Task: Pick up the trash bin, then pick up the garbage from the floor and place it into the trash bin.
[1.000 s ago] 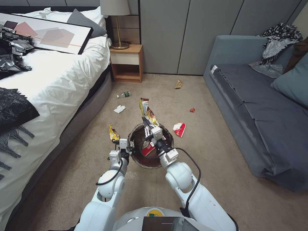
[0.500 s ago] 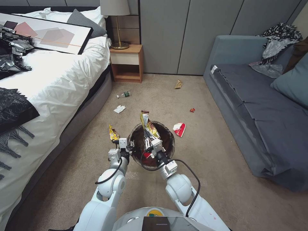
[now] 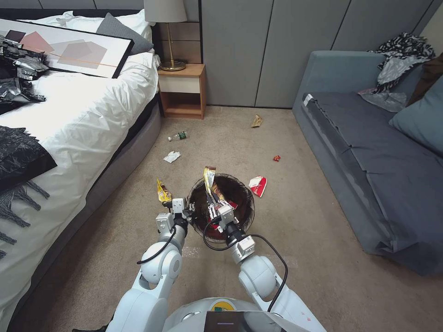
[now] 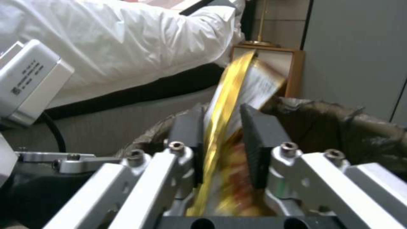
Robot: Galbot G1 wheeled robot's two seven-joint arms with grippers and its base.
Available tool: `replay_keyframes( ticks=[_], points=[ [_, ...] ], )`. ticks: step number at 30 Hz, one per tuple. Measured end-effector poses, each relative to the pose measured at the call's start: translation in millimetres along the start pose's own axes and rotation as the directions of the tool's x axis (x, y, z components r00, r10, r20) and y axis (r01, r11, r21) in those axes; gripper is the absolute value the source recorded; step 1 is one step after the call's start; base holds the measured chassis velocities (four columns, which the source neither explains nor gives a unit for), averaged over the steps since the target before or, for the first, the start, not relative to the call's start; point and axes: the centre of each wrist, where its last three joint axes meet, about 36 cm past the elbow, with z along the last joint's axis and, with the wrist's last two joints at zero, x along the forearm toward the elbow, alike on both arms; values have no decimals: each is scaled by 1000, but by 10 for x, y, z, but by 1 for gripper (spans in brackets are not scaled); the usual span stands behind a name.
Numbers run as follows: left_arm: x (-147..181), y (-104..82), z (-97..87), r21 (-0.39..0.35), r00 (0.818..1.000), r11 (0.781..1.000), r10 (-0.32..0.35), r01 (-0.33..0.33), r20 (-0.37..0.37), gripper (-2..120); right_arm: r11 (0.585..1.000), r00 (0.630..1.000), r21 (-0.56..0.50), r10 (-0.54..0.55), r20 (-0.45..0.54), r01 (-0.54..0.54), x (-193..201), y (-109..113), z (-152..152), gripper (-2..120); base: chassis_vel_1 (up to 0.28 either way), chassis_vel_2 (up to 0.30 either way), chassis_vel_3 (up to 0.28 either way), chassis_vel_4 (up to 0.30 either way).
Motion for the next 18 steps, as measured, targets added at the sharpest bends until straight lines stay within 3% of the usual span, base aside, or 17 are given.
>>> replay_keyframes(
  ticks=[2, 5, 10, 18],
  points=[
    [2, -4, 0, 2, 1000, 1000, 1, -1, -1, 2, 1000, 1000, 0, 0, 0, 0, 2, 1, 2, 26, 0, 0, 0, 0],
    [4, -5, -4, 5, 1000, 1000, 2, -2, -5, 2, 1000, 1000, 2, 3, -1, -3, 11, -5, 7, 41, 0, 0, 0, 0],
    [4, 1, -7, 5, 1000, 1000, 0, 0, -6, 2, 1000, 1000, 3, 4, 0, -4, 13, -11, 5, 55, 0, 0, 0, 0],
    [0, 20, -9, 4, 1000, 1000, -5, 5, -6, 2, 1000, 1000, 6, 11, 4, -11, 38, -23, -8, 88, 0, 0, 0, 0]
  ],
)
